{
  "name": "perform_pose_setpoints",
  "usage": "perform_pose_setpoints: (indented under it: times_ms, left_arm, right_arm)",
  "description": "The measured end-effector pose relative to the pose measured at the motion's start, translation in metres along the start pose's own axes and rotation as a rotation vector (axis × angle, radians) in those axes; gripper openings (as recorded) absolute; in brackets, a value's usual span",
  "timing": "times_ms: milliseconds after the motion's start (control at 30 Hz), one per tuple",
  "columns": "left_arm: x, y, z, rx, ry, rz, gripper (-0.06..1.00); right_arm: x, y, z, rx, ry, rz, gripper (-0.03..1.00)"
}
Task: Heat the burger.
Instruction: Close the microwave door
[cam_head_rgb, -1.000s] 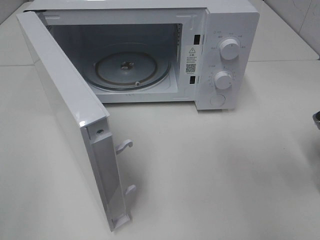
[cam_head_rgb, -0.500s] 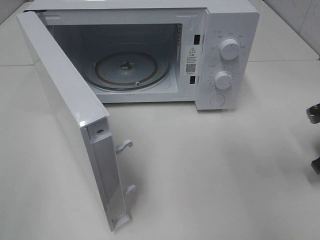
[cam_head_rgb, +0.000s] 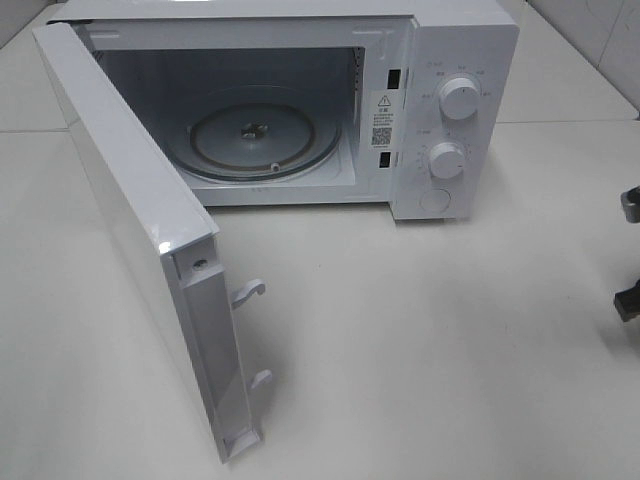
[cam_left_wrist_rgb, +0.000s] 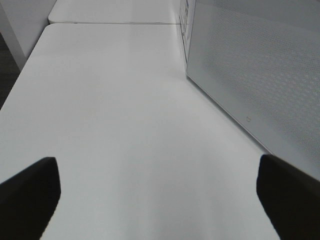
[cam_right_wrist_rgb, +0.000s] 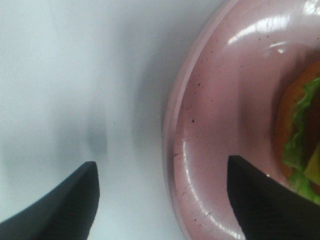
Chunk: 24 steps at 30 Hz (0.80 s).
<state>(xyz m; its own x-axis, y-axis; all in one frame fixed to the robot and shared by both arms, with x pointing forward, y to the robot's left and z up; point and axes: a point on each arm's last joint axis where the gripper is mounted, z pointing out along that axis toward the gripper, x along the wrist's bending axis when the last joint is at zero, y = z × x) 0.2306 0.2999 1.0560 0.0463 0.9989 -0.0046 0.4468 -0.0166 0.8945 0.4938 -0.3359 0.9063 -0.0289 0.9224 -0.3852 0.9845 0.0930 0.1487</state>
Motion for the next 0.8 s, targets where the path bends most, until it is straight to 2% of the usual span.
perform_pose_setpoints:
  times_ms: [100,167,267,333,433,500,633,667,800]
  left_arm:
    - [0.0,0.0,0.0,0.0,0.0,0.0,0.99]
    - [0.0,0.0,0.0,0.0,0.0,0.0,0.99]
    - [0.0,0.0,0.0,0.0,0.0,0.0,0.99]
    - [0.0,0.0,0.0,0.0,0.0,0.0,0.99]
    - [0.0,0.0,0.0,0.0,0.0,0.0,0.99]
    - [0.0,0.0,0.0,0.0,0.0,0.0,0.99]
    - [0.0,0.0,0.0,0.0,0.0,0.0,0.99]
    - [0.0,0.0,0.0,0.0,0.0,0.0,0.99]
    - [0.0,0.0,0.0,0.0,0.0,0.0,0.99]
  right_arm:
    - [-0.001,0.002,-0.004,-0.01,0.005,0.014,0.72]
    - [-0.005,0.002,-0.022,-0.033,0.044,0.064,0.72]
    - [-0.004,0.0,-0.026,-0.027,0.062,0.066,0.72]
    - [0.0,-0.008,-0.044,-0.006,0.173,0.081,0.72]
    - [0.0,-0.009,-0.049,-0.013,0.2,0.086,0.72]
    - [0.002,-0.015,-0.072,-0.053,0.301,0.104,0.72]
    - [-0.002,-0.019,-0.086,-0.098,0.313,0.121,0.73]
    - [-0.006,-0.022,-0.096,-0.14,0.31,0.13,0.75]
    - [-0.01,-0.027,-0.109,-0.182,0.308,0.134,0.79]
